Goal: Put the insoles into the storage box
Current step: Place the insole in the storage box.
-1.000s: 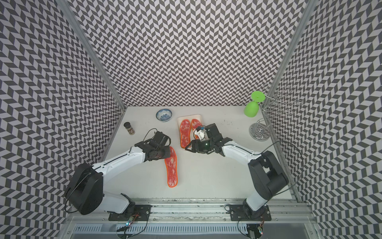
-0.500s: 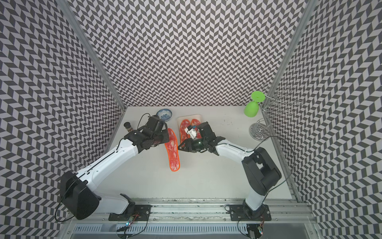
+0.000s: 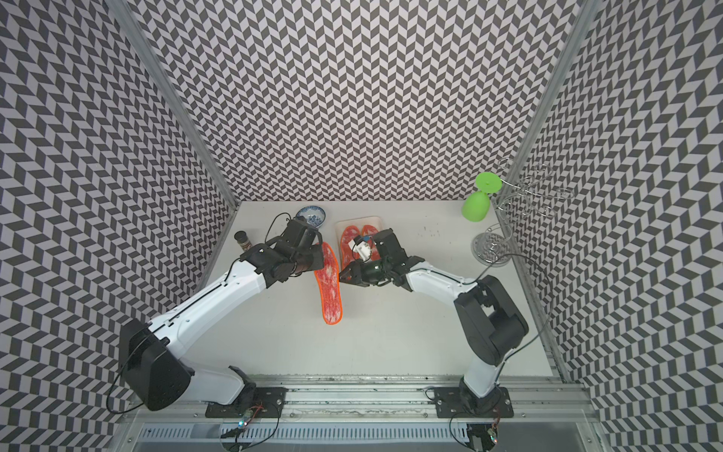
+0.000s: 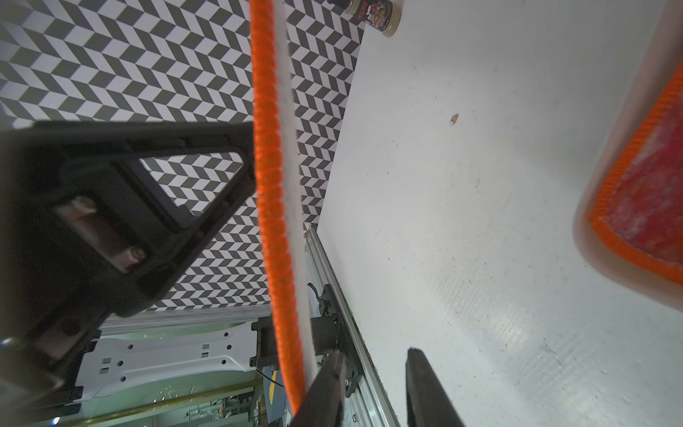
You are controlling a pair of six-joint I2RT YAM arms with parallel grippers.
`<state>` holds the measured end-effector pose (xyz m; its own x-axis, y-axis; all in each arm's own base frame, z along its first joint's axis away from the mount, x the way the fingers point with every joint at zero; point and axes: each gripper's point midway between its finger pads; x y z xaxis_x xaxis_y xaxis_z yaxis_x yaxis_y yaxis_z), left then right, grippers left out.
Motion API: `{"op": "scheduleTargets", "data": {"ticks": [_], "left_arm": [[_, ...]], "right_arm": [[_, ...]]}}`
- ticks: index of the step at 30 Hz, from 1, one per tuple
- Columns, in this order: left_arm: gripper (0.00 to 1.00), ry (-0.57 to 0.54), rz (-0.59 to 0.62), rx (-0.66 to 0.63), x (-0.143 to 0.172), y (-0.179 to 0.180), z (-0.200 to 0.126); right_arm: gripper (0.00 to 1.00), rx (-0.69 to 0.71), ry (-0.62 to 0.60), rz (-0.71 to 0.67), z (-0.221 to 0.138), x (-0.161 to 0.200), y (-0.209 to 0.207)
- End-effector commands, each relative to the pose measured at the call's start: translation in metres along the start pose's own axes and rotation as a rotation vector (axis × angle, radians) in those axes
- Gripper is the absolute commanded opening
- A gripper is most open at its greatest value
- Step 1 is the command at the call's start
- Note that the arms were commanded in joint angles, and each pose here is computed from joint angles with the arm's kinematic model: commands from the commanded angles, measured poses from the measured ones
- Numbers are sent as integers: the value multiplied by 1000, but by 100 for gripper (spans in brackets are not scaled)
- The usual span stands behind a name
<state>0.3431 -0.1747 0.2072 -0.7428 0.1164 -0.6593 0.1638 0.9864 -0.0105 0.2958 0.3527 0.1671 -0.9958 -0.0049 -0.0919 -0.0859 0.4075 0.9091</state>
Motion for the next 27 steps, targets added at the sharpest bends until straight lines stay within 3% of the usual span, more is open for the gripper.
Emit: {"op": "scheduleTargets", "data": {"ticks": [1, 5, 14, 24, 25, 27], "left_arm": [[0, -11, 14, -17, 0, 3, -4], [0, 1, 18, -10, 2, 1, 0], [0, -20, 10, 42, -8, -9, -5], [0, -25, -2, 85, -8, -14, -8], [3, -27, -5, 94, -9, -15, -10], [20, -40, -22, 118, -10, -14, -16]], "right_arm": [[33, -43, -53, -70, -23, -7, 27], [35, -89, -20, -98, -21, 6, 48], [34, -90, 41, -98, 1, 9, 43], [5, -113, 61, -91, 3, 12, 48], [2, -115, 62, -89, 2, 12, 48], [0, -131, 56, -87, -3, 10, 51]]}}
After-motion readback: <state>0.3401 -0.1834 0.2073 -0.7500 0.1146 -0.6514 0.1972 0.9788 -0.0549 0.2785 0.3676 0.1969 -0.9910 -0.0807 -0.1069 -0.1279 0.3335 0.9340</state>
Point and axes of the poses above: each gripper's point midway between its finger pads, its own z axis out along the fingers, its own y axis along the line the jaws close on, x = y × z, and after that the axes turned 15 degrees about z, right-handed
